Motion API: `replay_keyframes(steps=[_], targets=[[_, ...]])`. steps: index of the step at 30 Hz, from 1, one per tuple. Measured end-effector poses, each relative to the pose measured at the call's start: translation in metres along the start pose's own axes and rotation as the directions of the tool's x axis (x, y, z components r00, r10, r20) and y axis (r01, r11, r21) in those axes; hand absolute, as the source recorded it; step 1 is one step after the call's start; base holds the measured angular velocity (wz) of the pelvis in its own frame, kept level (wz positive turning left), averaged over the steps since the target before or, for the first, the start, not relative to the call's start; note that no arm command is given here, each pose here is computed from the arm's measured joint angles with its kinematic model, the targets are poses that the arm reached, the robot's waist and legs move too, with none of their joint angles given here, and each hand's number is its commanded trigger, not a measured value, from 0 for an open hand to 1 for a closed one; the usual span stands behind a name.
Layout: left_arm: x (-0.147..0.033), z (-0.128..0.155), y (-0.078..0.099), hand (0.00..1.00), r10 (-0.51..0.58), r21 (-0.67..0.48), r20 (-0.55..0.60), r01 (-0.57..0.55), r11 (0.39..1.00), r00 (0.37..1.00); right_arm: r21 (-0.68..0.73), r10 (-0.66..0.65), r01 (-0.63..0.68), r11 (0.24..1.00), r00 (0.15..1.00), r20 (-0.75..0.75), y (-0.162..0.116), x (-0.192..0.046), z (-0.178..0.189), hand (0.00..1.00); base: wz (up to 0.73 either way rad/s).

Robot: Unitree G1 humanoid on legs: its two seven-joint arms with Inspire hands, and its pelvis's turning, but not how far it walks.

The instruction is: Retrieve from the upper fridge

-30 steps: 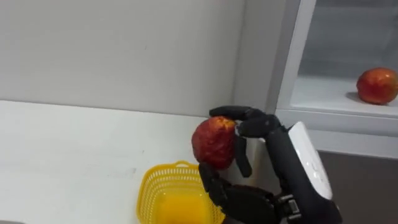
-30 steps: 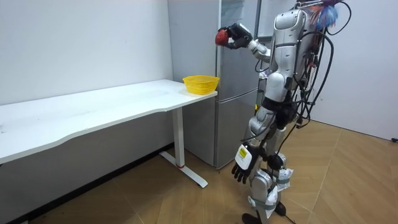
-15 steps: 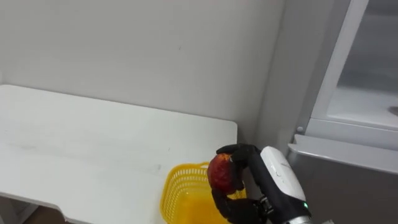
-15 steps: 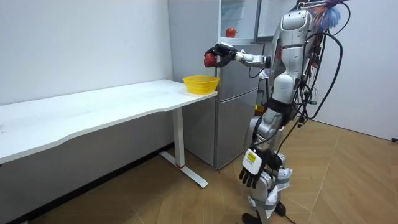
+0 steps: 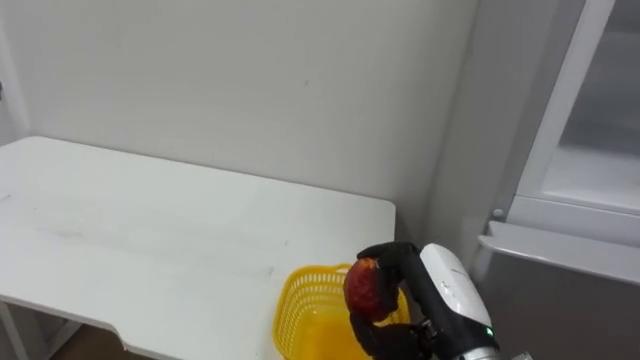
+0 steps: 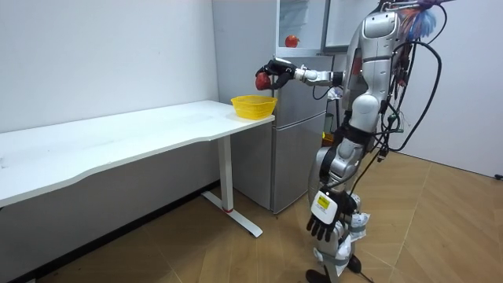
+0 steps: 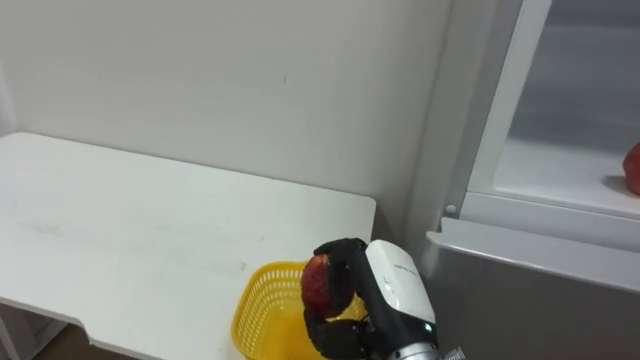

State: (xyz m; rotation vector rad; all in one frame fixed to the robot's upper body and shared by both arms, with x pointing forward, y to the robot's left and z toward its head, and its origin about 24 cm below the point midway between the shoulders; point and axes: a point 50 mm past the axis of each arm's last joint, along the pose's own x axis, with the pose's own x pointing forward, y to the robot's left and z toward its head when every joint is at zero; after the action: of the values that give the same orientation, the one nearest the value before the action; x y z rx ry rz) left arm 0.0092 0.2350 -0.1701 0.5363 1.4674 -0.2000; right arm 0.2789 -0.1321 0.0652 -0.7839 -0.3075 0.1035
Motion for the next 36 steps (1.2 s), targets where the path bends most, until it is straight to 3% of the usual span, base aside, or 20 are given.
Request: replay_keyframes(steps=[36], targets=[[-0.0010, -0.0024, 0.0024, 0.00, 0.000, -0.052, 0.005, 0.000, 0.999, 1.000, 0.031, -0.072, 0.072, 0.997, 0.997, -0.021, -0.0079, 0.0012, -0.0028, 0.00, 0.00]])
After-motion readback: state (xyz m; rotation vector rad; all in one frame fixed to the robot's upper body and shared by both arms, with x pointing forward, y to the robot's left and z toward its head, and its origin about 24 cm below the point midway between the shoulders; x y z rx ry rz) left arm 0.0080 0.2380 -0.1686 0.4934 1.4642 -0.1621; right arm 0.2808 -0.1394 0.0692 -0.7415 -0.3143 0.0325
